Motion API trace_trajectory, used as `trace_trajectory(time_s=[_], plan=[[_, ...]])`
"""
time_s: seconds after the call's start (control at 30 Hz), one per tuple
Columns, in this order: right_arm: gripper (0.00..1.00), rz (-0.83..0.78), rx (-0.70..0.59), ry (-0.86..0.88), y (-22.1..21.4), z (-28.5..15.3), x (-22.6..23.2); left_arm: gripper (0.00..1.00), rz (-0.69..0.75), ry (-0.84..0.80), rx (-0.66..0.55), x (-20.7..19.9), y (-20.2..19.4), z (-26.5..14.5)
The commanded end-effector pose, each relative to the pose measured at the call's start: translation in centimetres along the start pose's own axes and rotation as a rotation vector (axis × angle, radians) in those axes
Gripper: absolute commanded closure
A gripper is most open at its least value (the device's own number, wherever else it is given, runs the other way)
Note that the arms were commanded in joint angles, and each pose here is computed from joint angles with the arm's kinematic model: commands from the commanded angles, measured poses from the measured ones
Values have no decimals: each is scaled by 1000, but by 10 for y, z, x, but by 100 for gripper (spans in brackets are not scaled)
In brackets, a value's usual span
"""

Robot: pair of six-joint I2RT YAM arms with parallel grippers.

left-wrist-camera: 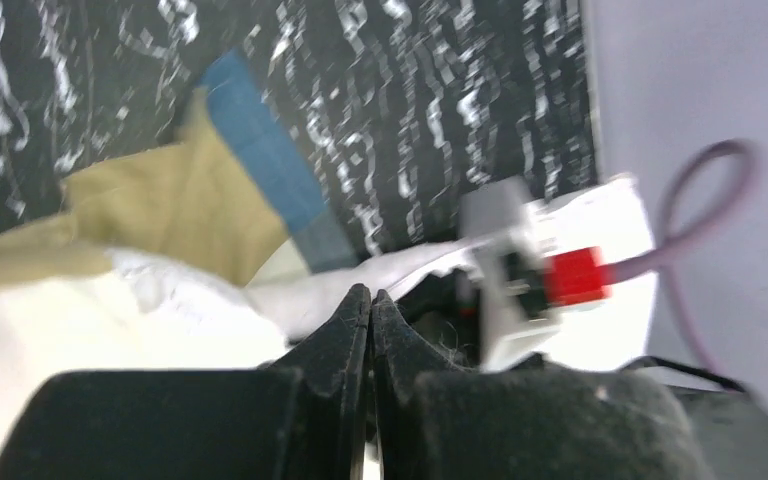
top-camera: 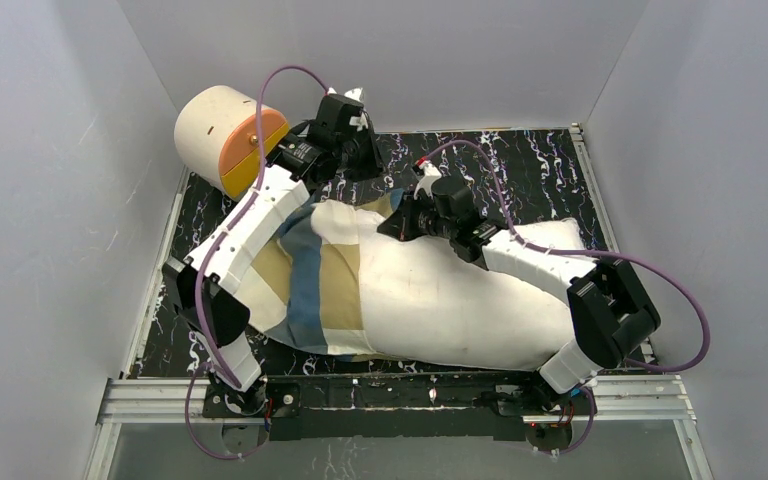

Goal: Put the pillow into the pillowcase
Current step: Stuff the pillow into the pillowcase.

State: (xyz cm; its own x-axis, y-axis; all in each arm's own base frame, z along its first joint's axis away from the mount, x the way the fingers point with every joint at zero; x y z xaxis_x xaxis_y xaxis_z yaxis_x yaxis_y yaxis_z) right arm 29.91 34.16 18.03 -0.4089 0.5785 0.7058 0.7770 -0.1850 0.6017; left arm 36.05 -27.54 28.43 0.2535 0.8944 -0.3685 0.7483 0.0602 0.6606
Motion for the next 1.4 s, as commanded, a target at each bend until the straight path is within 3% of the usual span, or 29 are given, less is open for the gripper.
trace_trajectory(time_s=[0.0, 0.27, 0.37, 0.53, 0.87, 0.9, 0.93, 1.0, 1.03, 1.17, 1.37], plan=[[99, 21, 73, 37, -26, -1, 13, 100, 15, -157, -208, -41, 51, -48], [99, 15, 54, 62, -18, -1, 22, 100, 78, -114, -116, -24, 21, -37], [99, 9, 38, 62, -14, -4, 25, 89, 127, 132, -50, 25, 2, -34], [99, -6, 21, 63, -9, -7, 28, 79, 199, 301, 77, 68, -36, -38], [99, -1, 19, 68, -9, -5, 28, 56, 203, 282, 193, 83, -86, -9], [99, 1, 20, 68, -9, -5, 28, 58, 199, 275, 198, 83, -88, -6], [99, 5, 21, 71, -9, -5, 28, 66, 195, 265, 200, 82, -90, -2], [99, 14, 26, 80, -11, -4, 29, 90, 185, 238, 185, 75, -84, -1], [99, 15, 33, 85, -13, -3, 29, 97, 180, 221, 158, 69, -75, -3], [99, 19, 56, 77, -22, 1, 25, 100, 154, 101, 4, 30, -22, -20], [99, 28, 40, 37, -29, 0, 14, 100, 102, -127, -87, -28, 21, -46]])
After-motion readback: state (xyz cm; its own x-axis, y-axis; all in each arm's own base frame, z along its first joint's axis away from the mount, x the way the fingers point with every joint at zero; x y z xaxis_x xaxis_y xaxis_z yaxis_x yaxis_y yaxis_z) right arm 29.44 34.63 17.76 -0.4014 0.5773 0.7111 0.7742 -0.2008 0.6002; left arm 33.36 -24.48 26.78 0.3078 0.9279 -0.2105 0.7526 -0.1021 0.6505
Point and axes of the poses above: each gripper's point midway between its finger pads, its own z axis out along the fingers, its own x axis along the line the jaws close on, y = z × x, the point moved 1 cm from there along -z, back along the fingers, and after that the axes turned 8 degrees about z, right-handed, at the moved point
